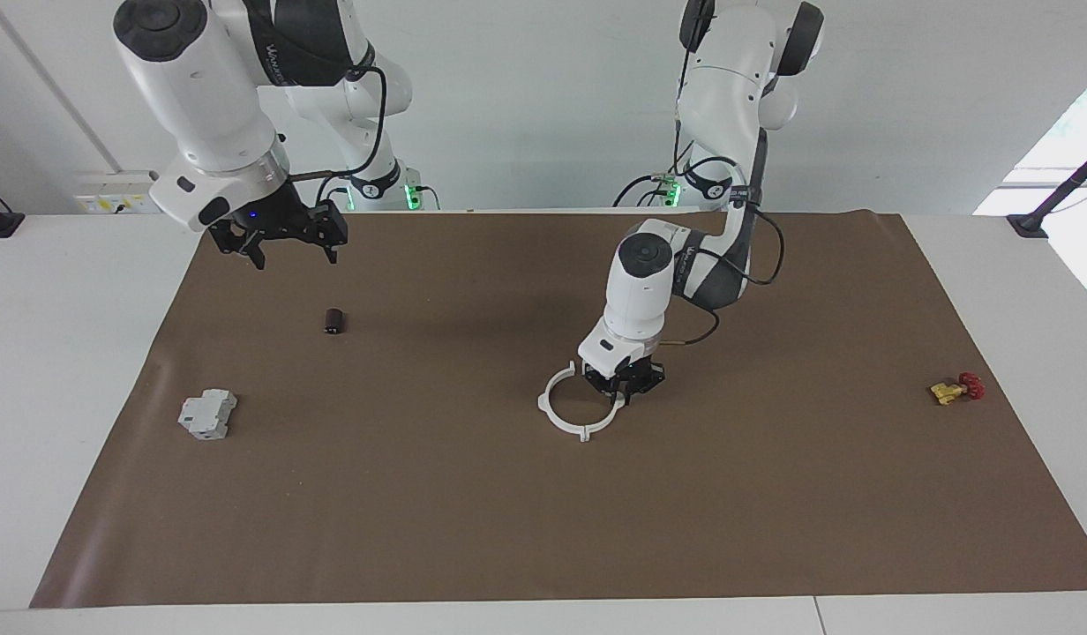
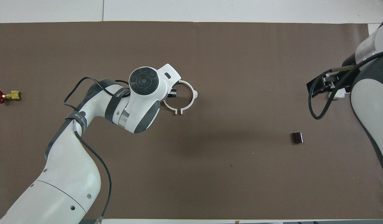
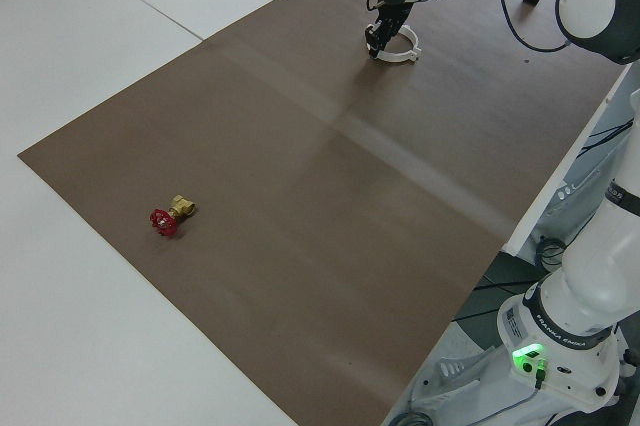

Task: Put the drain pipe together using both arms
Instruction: 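Release the joined clamp with the right gripper and withdraw it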

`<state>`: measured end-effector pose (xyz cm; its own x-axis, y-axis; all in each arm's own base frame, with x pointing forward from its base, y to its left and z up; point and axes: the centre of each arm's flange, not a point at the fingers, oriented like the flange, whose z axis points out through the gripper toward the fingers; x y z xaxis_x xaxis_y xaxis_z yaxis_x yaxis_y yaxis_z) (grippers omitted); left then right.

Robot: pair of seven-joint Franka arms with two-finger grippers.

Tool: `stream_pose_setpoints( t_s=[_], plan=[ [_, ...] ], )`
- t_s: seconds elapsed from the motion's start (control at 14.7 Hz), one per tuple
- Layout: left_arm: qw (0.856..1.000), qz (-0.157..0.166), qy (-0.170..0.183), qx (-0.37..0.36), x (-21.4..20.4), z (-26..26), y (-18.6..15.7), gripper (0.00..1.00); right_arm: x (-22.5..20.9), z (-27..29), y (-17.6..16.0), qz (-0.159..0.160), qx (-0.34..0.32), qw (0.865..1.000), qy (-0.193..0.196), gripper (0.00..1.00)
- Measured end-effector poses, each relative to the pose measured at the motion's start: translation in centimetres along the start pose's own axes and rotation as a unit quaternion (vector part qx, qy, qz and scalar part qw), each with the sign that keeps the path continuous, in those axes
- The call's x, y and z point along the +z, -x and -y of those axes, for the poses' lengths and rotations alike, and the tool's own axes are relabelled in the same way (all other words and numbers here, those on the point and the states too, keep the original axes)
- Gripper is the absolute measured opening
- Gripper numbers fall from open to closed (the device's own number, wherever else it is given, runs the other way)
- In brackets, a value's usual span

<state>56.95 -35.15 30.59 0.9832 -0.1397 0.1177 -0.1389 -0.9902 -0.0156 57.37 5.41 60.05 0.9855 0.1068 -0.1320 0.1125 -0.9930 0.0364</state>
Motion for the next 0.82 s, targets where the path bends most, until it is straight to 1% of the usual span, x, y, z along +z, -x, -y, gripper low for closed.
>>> stream_pose_setpoints(
  t_s=[0.2,0.41,0.82],
  plan=[
    [1.000,0.000,0.000,0.003,0.0,-0.4,0.2,0.20,0.3,-0.6,1.0,0.003,-0.001,1.000,0.000,1.00],
    [1.000,0.000,0.000,0.003,0.0,-0.4,0.2,0.20,0.7,-0.5,0.8,0.001,-0.001,1.000,0.000,1.00],
    [1.000,-0.005,0.001,0.000,0.0,0.0,-0.1,0.20,-0.5,-2.9,1.8,-0.011,0.024,1.000,-0.004,1.00]
  ],
)
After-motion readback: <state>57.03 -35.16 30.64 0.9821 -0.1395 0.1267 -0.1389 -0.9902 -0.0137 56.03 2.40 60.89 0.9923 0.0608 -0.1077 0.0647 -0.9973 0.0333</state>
